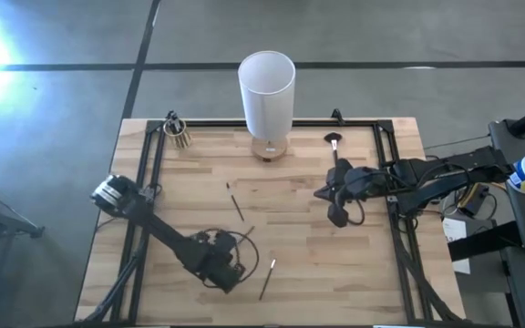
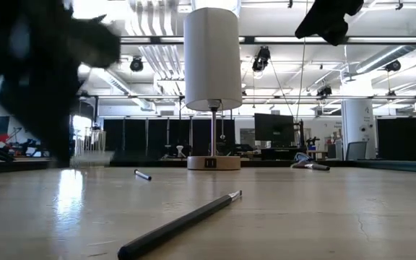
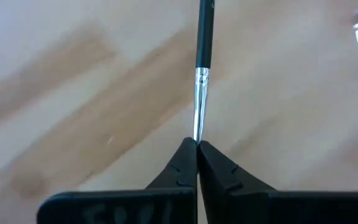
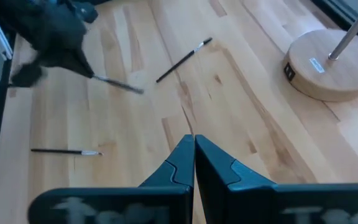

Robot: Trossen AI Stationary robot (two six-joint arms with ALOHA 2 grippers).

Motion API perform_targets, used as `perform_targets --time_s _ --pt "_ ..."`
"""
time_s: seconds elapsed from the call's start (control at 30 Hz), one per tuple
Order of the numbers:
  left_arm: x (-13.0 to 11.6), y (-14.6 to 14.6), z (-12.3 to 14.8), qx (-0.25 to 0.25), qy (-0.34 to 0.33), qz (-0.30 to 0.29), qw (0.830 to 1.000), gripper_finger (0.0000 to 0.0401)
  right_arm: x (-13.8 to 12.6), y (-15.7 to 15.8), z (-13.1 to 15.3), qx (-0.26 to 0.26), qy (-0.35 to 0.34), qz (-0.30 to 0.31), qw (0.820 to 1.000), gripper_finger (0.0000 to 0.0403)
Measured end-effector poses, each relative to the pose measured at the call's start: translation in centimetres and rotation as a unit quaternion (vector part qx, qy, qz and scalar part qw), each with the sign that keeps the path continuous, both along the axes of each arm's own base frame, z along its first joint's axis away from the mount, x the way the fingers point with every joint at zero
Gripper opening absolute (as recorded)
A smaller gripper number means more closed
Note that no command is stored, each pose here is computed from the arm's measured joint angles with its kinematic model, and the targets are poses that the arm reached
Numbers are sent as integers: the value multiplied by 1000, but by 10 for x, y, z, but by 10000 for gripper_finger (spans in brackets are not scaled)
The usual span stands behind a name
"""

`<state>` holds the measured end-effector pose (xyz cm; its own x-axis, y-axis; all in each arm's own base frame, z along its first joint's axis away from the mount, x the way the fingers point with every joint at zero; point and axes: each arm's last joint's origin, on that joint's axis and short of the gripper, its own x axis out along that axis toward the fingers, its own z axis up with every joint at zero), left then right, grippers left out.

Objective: Pick & Place Makeup Brushes
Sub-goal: Put the eyeshadow brush into the makeup holder

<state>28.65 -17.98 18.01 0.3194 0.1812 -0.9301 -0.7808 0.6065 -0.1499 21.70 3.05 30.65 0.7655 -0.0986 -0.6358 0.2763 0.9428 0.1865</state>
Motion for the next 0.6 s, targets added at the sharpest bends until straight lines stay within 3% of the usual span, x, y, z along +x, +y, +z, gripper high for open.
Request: perform_targets --time_s 0.2,0.43,0.6 --pt "2 23 44 20 -59 -95 994 1 4 1 5 -25 -31 29 999 18" --pt "12 62 94 -45 -164 -145 975 0 15 6 11 -28 -63 90 994 78" --pt "21 88 110 -88 -209 -147 963 0 39 12 7 -49 -25 152 987 113"
